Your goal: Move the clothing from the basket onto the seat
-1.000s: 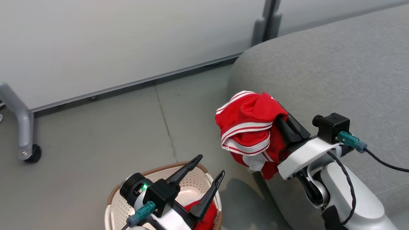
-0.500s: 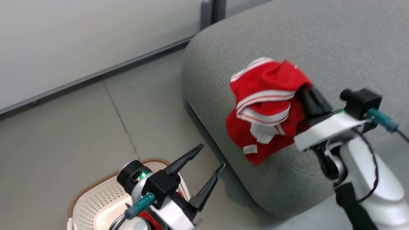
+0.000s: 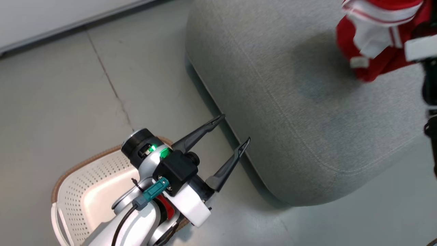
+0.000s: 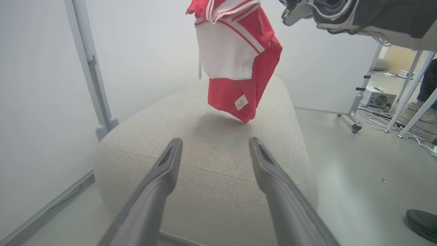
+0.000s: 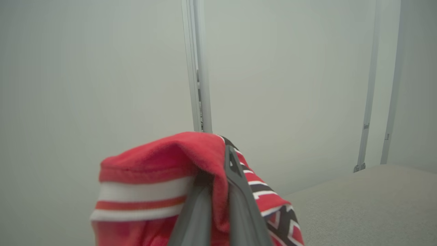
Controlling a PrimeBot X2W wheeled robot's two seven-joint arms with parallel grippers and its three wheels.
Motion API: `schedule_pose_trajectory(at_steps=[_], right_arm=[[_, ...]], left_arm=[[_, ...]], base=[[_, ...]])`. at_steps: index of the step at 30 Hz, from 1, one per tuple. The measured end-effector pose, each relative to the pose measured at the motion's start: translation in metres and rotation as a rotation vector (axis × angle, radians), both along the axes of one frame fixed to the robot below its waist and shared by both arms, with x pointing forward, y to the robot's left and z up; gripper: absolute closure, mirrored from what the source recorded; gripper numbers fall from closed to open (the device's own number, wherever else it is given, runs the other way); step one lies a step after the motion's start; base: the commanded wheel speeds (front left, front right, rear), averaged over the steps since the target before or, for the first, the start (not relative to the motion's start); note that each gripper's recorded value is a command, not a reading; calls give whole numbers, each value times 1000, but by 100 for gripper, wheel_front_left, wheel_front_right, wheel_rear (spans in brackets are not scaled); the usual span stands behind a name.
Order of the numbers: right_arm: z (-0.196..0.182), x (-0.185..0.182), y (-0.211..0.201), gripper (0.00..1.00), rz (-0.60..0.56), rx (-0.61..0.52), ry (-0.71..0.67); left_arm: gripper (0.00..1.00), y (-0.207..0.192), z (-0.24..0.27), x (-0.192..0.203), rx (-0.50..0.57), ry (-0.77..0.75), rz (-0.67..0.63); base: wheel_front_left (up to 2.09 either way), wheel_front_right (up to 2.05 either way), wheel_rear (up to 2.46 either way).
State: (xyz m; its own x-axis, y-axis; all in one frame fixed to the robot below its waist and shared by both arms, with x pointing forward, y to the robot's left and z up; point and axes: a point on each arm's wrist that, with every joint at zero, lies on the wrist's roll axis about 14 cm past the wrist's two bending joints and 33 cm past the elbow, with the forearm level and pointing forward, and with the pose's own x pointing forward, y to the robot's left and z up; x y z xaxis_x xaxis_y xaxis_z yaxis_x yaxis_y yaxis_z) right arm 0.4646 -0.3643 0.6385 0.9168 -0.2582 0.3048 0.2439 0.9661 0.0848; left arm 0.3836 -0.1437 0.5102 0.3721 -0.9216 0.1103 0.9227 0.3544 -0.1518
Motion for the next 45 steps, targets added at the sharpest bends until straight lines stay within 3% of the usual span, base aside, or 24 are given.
schedule_pose_trajectory(at_steps=[5, 10, 17, 18, 19, 28, 35, 40, 45], right_arm=[[-24, 25, -14, 100, -32, 20, 45], [-89, 37, -28, 100, -85, 50, 195], [-198, 13, -56, 98, -231, 151, 442], [-209, 12, -54, 64, -235, 163, 466], [-225, 13, -49, 0, -233, 170, 503], [-229, 12, -36, 0, -208, 163, 527], [-236, -13, -21, 0, -175, 161, 577], [-244, -36, 1, 0, -128, 180, 615], [-228, -51, 11, 0, -95, 174, 560]], left_arm=[[0, 5, -14, 20, -2, 14, 16], [0, 13, -34, 34, 10, 46, 40], [0, 29, -61, 51, 35, 84, 87], [0, 32, -66, 52, 42, 92, 93], [0, 36, -74, 54, 54, 107, 103], [0, 39, -68, 53, 48, 94, 119], [0, 42, -56, 46, 48, 86, 144], [0, 52, -43, 41, 45, 75, 203], [0, 71, -33, 36, 34, 92, 297]], base=[[0, 0, 0], [0, 0, 0], [0, 0, 0], [0, 0, 0], [0, 0, 0], [0, 0, 0], [0, 0, 0], [0, 0, 0], [0, 0, 0]])
